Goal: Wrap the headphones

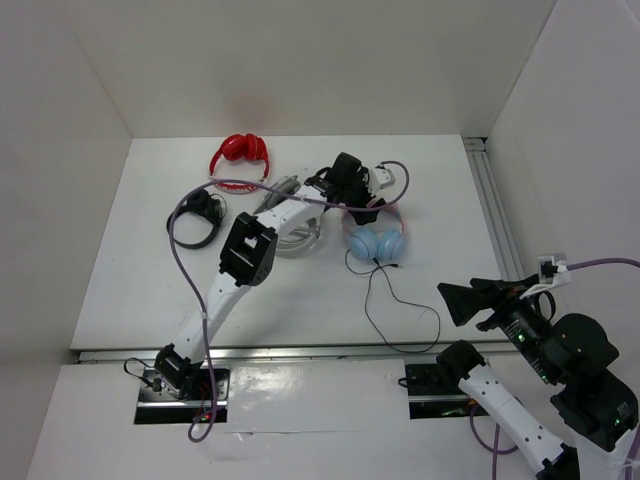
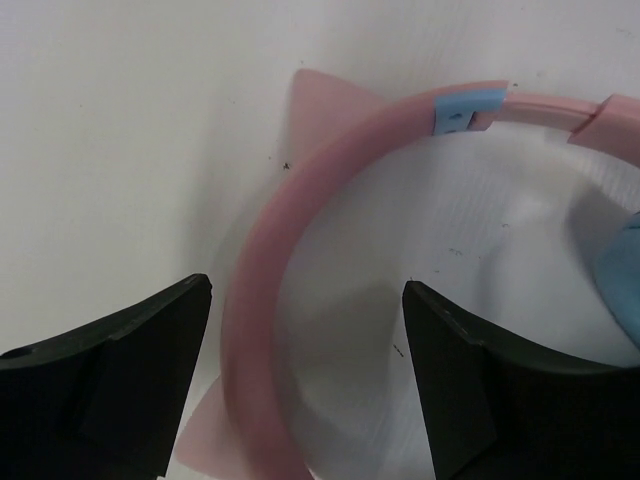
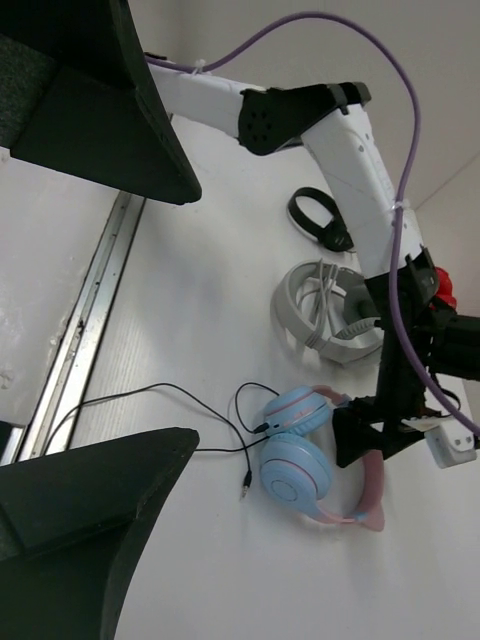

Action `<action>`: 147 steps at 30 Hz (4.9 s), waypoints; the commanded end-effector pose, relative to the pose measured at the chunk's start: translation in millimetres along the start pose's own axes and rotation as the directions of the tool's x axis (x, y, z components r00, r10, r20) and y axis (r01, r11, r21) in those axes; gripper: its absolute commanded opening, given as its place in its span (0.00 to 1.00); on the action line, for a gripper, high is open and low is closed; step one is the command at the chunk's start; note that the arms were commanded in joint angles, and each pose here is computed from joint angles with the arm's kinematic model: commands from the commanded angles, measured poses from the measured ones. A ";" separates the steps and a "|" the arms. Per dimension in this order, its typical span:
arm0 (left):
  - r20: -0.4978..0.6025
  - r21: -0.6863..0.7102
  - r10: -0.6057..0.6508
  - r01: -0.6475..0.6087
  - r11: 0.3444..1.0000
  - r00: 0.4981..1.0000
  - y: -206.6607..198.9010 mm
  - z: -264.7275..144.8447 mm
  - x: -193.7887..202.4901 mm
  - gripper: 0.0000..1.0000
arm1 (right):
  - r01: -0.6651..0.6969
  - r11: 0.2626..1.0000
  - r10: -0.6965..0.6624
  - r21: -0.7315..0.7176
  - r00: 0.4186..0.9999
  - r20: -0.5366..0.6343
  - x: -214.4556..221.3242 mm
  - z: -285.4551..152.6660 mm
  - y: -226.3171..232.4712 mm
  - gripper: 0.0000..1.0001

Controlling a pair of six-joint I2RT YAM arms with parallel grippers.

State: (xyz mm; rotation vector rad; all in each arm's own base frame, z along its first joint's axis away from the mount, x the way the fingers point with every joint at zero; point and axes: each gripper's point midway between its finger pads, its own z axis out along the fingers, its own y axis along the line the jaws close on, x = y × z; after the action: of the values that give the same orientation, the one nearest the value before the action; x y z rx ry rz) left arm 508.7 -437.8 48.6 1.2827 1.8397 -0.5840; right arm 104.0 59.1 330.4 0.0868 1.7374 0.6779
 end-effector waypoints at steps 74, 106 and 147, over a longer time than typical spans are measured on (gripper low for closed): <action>0.515 -0.857 -0.063 0.511 -0.073 0.855 -85.7 -681.5 -102.6 0.00 | 0.451 0.528 -0.376 -0.720 0.884 0.278 84.7 214.4 209.1 0.87; 0.655 -0.746 -0.065 0.658 0.096 0.753 -101.3 -702.9 -141.2 0.00 | 0.422 0.645 -0.377 -0.637 0.901 0.215 132.8 275.3 167.1 0.10; 0.351 -0.874 -0.242 0.410 0.263 0.904 15.7 -456.4 -92.2 0.00 | 0.435 0.866 -0.469 -0.247 0.878 -0.095 46.1 159.9 103.3 0.00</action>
State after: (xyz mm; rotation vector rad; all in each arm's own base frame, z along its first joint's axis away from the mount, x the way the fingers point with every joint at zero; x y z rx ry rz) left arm 360.6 -142.8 352.8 0.2178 1.8533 0.4444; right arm 216.6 222.9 327.4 -0.4221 1.6637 0.5391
